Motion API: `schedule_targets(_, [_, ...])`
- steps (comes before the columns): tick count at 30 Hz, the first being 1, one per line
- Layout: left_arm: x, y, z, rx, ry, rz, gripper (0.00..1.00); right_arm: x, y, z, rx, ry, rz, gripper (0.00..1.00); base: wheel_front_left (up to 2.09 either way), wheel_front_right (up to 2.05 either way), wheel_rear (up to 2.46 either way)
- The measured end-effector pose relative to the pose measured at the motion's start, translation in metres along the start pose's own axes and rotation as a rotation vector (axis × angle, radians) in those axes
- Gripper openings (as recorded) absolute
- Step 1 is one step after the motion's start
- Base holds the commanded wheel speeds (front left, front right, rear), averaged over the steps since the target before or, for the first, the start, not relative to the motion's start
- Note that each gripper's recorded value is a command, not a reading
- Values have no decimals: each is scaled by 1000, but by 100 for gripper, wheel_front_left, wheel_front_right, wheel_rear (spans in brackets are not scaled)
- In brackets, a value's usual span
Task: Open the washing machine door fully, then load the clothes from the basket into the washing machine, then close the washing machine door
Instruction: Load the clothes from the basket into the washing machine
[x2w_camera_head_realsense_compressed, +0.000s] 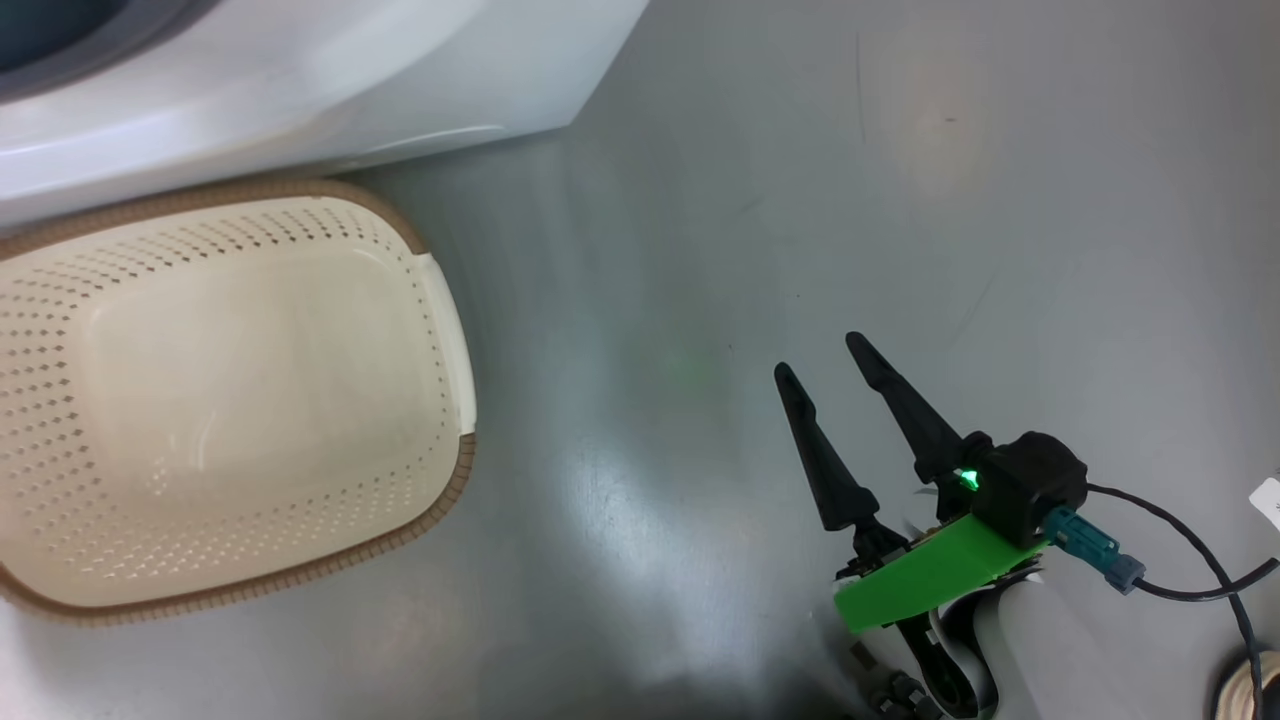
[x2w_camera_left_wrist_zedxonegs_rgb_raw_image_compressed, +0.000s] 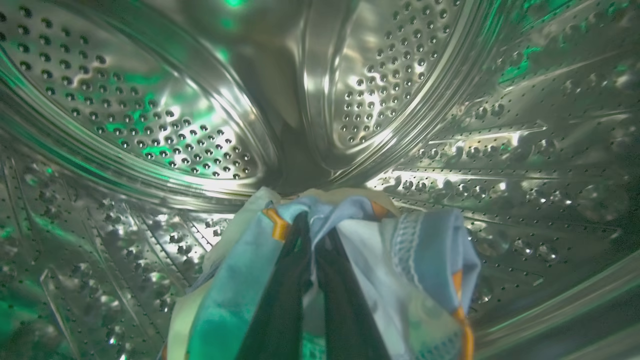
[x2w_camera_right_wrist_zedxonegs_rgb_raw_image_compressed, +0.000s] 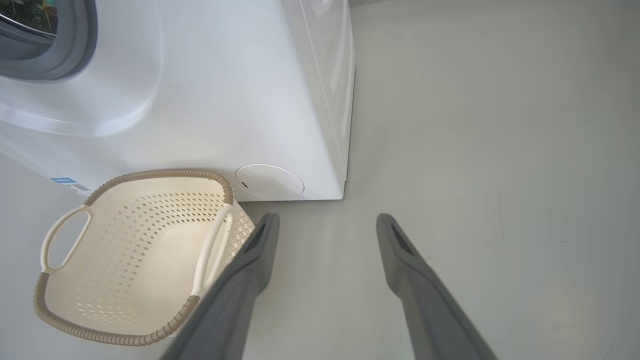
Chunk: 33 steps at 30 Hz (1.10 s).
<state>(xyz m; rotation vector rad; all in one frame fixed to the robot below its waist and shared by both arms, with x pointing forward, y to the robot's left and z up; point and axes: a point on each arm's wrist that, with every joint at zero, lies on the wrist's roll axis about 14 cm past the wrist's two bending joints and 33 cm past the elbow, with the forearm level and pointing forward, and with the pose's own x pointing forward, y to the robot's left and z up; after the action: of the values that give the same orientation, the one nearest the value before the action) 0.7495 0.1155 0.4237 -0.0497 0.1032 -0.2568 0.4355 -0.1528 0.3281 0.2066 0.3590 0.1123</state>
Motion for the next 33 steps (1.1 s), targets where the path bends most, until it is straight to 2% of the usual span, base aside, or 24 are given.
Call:
schedule_targets(11, [7,0,-43,-31,188,-1,0,1,-4,-9,5,23,-11,100,0,0,0])
schedule_targets(17, [6,2,-43,-37,169,0,0,3,-5,-9,4,23,-11,100,0,0,0])
schedule_targets(18, [6,3,-40,-38,157,3,38,4,-4,-7,3,19,-9,100,0,0,0])
schedule_targets(19, [6,4,-38,-37,149,4,87,4,-4,-6,3,14,-7,100,0,0,0])
schedule_targets(20, [5,5,-35,-33,143,5,100,4,-4,-5,3,12,-6,100,0,0,0])
schedule_targets(26, [-1,8,-16,-45,88,18,100,4,0,4,3,-13,3,100,0,0,0])
schedule_targets(33, [-21,1,-13,-66,77,19,100,4,5,21,0,-55,15,100,0,0,0])
